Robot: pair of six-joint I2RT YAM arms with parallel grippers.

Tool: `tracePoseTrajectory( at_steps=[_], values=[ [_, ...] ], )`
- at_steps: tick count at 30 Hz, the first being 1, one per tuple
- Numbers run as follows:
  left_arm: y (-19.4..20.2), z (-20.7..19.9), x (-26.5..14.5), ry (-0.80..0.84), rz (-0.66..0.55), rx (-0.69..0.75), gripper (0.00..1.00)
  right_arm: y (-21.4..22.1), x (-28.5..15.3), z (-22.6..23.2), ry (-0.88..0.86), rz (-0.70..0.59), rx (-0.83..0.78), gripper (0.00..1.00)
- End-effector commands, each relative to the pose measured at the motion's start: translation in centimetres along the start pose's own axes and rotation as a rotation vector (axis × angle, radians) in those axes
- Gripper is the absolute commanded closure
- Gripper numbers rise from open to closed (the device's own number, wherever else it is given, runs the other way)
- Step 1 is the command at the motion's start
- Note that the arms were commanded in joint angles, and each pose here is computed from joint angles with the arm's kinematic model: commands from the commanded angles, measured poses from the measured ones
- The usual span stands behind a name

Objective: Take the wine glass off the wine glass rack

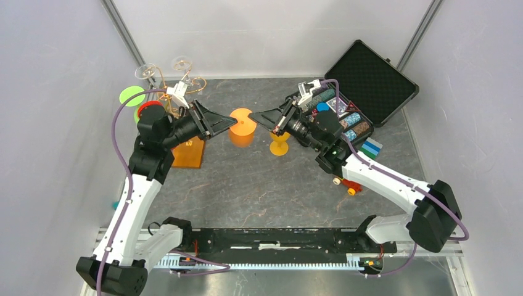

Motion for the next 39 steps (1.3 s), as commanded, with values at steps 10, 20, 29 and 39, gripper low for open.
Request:
tracePoseTrajectory(
  at_steps=[10, 20, 29, 39],
  values=[
    [0.1, -3.0, -0.1, 0.163, 0.045, -0.093, 0.89, -0.2, -0.6, 3.8, -0.168, 0.031, -0.025, 1.0],
    [-0.4, -5.2, -0.6, 0.248, 0.043, -0.117, 0.98, -0.8, -0.9, 3.3, -0.209, 0.015, -0.076, 0.28],
    [-1.9, -7.9, -1.4, 0.315, -0.04, -0.227, 0.98, -3.7, -6.0, 2.1, -0.264, -0.139, -0.195, 0.03],
    [-3.3, -12.3, -3.8, 0.559, -0.075, -0.431, 0.98, -2.1, -10.7, 3.4, -0.461, -0.17, -0.214, 0.02]
  ],
)
Point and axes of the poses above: each gripper's point midway between its finger pads, its own x axis out along the fingers, its own z axis along the line the jaws close on, y = z × x, the point moved 4 cm from there along -x, back along the fingers, and after that the axes turned 4 degrees about -x, right-handed, at the moved point
